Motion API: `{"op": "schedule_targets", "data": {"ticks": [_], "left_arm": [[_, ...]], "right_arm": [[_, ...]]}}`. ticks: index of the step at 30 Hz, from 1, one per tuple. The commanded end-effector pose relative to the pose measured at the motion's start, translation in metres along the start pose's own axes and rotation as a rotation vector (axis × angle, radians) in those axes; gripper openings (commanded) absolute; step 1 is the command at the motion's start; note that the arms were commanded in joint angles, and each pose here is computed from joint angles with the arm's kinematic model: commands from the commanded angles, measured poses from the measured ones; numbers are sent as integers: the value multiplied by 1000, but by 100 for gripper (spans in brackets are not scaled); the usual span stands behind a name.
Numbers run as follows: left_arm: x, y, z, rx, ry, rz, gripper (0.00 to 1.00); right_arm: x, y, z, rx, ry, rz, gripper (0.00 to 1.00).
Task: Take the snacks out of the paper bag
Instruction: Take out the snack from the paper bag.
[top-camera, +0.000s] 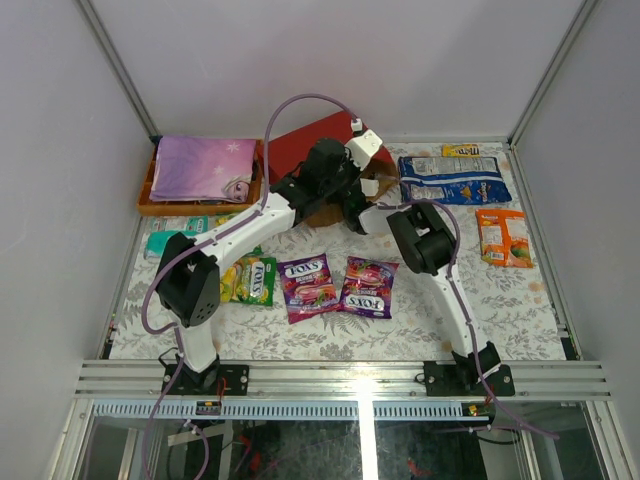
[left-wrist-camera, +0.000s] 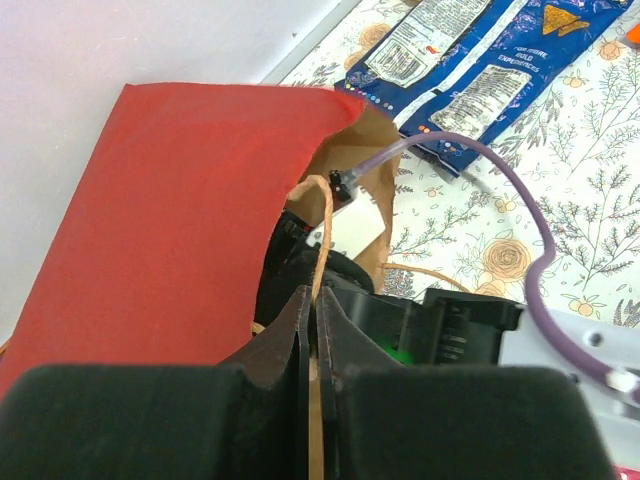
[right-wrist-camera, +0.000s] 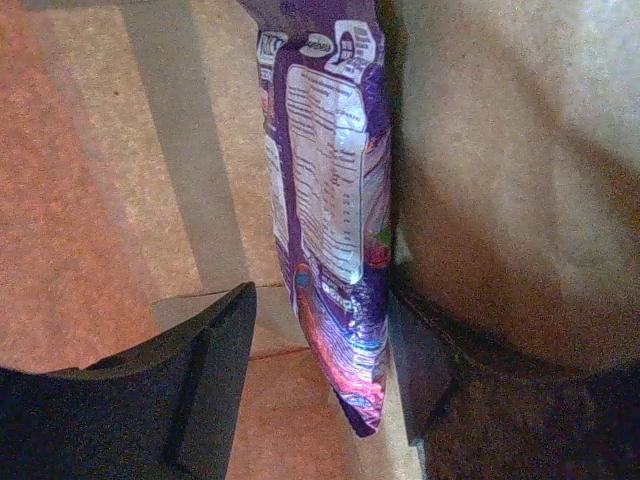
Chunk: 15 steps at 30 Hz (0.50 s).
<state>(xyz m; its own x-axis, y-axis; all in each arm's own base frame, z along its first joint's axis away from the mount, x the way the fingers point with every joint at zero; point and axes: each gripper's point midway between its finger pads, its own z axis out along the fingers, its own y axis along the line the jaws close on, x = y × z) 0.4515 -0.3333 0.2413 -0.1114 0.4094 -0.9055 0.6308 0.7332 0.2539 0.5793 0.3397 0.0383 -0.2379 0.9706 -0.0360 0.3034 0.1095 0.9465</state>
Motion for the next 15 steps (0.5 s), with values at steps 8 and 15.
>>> {"op": "schedule_targets", "data": {"ticks": [8,15], "left_arm": [[-26,27,-11,-106,-72,-10,0],[-46,55,-4,-228,-103,-7,0]], "right_arm": [[-16,6,28,-44,-33,2,12],[-41,33,-34,-121,-52,-7,0]]}}
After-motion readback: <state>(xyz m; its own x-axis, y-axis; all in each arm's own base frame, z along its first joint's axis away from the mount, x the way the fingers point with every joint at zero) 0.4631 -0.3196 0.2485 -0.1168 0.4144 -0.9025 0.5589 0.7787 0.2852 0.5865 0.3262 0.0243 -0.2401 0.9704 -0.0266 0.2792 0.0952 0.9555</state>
